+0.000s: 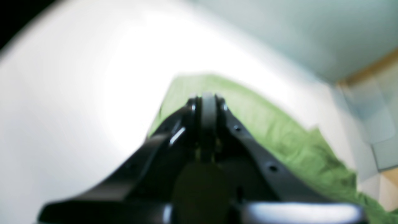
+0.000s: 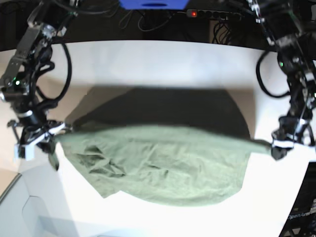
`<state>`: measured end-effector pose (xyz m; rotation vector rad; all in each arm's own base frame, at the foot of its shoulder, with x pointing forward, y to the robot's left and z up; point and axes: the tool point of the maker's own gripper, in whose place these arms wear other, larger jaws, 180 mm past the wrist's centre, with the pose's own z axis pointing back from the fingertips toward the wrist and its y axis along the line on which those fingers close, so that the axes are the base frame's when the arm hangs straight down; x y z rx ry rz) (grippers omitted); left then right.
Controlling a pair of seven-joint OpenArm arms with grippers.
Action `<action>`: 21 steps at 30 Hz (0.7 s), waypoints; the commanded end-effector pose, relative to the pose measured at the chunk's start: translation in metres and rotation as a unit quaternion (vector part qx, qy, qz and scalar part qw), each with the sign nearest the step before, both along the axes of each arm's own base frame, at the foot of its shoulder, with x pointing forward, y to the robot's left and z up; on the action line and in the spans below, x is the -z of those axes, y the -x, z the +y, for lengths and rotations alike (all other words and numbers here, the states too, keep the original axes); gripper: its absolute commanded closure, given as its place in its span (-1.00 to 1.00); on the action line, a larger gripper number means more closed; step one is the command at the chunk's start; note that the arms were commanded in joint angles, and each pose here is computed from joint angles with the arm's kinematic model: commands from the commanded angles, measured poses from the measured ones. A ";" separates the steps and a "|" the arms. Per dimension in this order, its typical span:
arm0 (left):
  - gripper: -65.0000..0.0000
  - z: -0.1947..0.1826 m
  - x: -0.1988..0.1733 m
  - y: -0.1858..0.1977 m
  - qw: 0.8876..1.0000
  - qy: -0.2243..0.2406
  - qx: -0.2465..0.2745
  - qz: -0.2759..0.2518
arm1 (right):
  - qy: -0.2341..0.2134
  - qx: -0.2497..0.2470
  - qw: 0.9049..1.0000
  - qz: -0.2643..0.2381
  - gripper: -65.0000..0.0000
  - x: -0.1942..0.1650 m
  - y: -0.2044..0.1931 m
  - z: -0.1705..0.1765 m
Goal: Layout the t-shirt on the table in an organized manner, then fold the t-shirt properly
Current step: 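Lift the t-shirt with both grippers, stretch it apart, and lay it down, then release the t-shirt and reposition both grippers over its edges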
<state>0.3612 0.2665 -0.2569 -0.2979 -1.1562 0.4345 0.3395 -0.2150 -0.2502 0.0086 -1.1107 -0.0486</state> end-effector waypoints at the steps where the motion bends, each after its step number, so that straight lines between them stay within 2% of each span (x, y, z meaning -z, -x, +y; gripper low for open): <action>1: 0.99 0.005 -0.014 0.002 1.000 0.003 -0.003 -0.026 | -0.010 -0.006 1.000 -0.020 1.00 -0.007 0.000 0.008; 6: 0.99 0.023 0.019 0.043 0.999 0.044 -0.028 0.015 | -0.020 -0.051 0.998 0.037 1.00 0.036 0.032 0.035; 8: 0.99 0.036 0.022 0.057 0.997 0.053 -0.047 0.019 | -0.020 -0.069 0.995 0.062 1.00 0.053 0.049 0.043; 11: 0.99 0.069 0.012 0.073 0.995 0.055 -0.087 0.005 | -0.038 -0.067 0.992 0.097 1.00 0.074 0.073 0.051; 15: 0.99 0.090 -0.006 0.079 0.992 0.063 -0.105 -0.019 | -0.050 -0.073 0.986 0.143 1.00 0.098 0.102 0.061; 21: 0.99 0.083 0.003 0.078 0.991 0.079 -0.103 -0.014 | -0.065 -0.107 0.974 0.186 1.00 0.118 0.132 0.088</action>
